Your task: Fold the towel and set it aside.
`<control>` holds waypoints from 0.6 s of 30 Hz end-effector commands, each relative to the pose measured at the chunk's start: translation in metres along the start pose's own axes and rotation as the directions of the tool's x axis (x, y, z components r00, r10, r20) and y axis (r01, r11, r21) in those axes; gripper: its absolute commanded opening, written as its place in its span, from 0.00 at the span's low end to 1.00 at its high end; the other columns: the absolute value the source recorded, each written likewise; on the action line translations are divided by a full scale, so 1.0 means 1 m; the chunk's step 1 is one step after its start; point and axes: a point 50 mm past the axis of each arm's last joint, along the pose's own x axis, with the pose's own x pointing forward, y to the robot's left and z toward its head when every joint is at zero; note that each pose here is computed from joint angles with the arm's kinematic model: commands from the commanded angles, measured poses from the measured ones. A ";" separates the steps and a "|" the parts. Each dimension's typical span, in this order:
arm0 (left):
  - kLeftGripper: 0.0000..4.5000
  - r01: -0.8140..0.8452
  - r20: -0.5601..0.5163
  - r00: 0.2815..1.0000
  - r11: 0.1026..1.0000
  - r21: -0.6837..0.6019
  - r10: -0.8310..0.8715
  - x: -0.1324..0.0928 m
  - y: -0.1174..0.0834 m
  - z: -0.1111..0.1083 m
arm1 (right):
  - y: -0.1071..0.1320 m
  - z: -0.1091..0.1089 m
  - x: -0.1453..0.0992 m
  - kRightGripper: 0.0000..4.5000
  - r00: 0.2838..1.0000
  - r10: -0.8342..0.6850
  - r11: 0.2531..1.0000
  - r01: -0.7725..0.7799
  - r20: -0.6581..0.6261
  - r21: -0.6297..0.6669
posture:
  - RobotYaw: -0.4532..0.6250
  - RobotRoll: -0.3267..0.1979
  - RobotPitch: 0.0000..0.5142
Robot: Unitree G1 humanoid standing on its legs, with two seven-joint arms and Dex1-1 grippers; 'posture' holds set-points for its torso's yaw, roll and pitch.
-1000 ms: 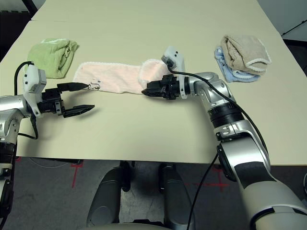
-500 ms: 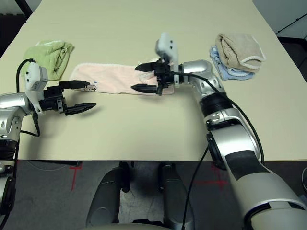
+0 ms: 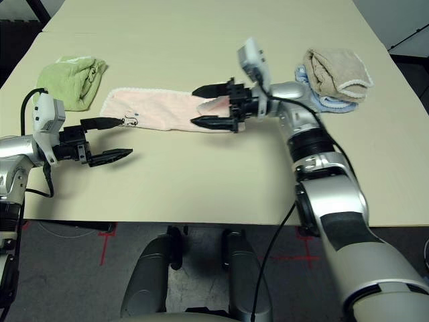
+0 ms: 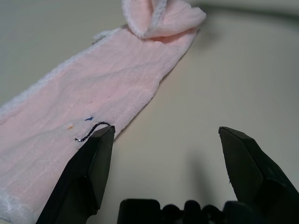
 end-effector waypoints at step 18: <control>1.00 0.009 -0.013 1.000 1.000 -0.003 -0.009 -0.001 -0.001 -0.001 | 0.003 -0.009 0.001 0.99 0.978 -0.097 0.988 0.117 -0.187 0.096 | 0.40 0.62 0.41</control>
